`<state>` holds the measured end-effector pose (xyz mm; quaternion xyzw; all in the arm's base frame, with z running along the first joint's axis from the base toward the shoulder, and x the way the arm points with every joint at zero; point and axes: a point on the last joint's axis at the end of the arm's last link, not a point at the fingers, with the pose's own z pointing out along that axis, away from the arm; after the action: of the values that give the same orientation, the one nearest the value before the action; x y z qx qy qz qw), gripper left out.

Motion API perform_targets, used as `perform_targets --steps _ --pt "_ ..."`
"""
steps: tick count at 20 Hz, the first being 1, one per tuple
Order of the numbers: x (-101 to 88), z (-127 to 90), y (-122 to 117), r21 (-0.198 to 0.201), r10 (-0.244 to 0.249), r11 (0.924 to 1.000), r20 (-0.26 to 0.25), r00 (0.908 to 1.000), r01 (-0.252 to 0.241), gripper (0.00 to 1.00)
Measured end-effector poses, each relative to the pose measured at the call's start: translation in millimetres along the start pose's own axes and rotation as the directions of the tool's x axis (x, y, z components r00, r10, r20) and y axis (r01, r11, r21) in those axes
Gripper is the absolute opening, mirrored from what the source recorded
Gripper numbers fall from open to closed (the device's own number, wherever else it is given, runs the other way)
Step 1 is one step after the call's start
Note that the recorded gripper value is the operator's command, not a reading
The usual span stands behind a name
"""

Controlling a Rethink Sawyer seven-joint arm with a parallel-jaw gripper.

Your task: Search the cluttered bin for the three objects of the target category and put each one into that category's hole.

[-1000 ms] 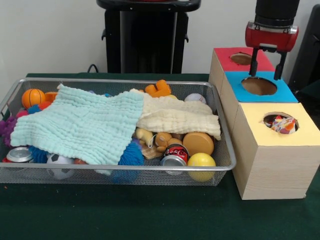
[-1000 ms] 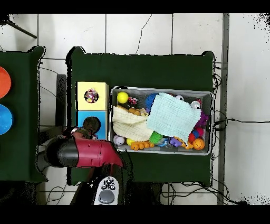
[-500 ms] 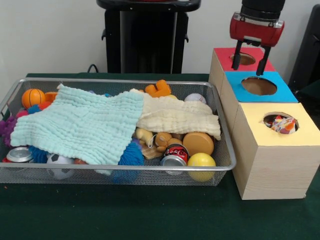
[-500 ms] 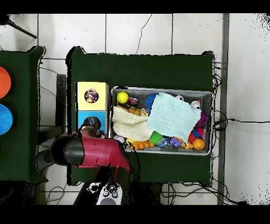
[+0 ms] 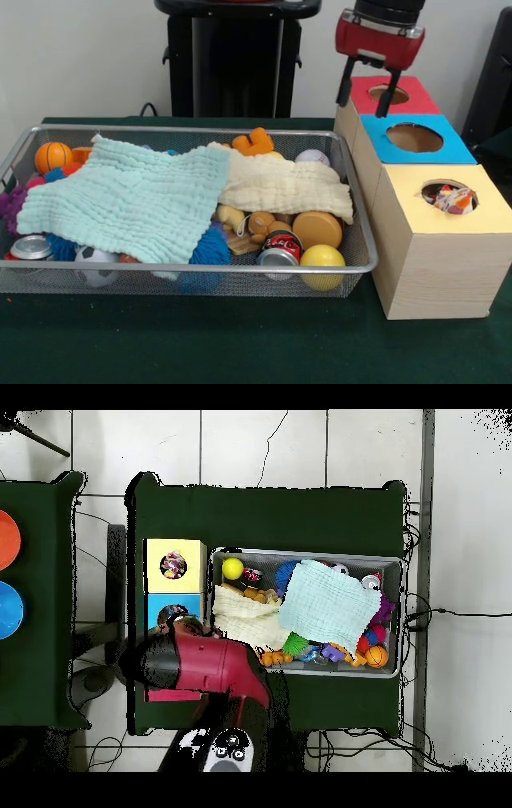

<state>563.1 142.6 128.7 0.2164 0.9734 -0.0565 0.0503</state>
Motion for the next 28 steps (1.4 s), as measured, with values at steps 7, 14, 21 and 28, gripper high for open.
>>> perform_targets --steps 7,14,21,28 --pt "-36.7 21.4 -55.1 0.025 0.083 0.9963 -0.021 0.9963 -0.082 1.0" --pt "-52.2 54.0 -94.2 0.045 0.111 0.9931 -0.049 0.9926 -0.108 1.0" --pt "-50.0 95.2 -111.4 0.036 0.088 0.9957 -0.054 0.9947 -0.086 1.0" --pt "-37.1 134.1 -107.4 0.01 0.051 0.9987 -0.057 0.9971 -0.051 1.0"
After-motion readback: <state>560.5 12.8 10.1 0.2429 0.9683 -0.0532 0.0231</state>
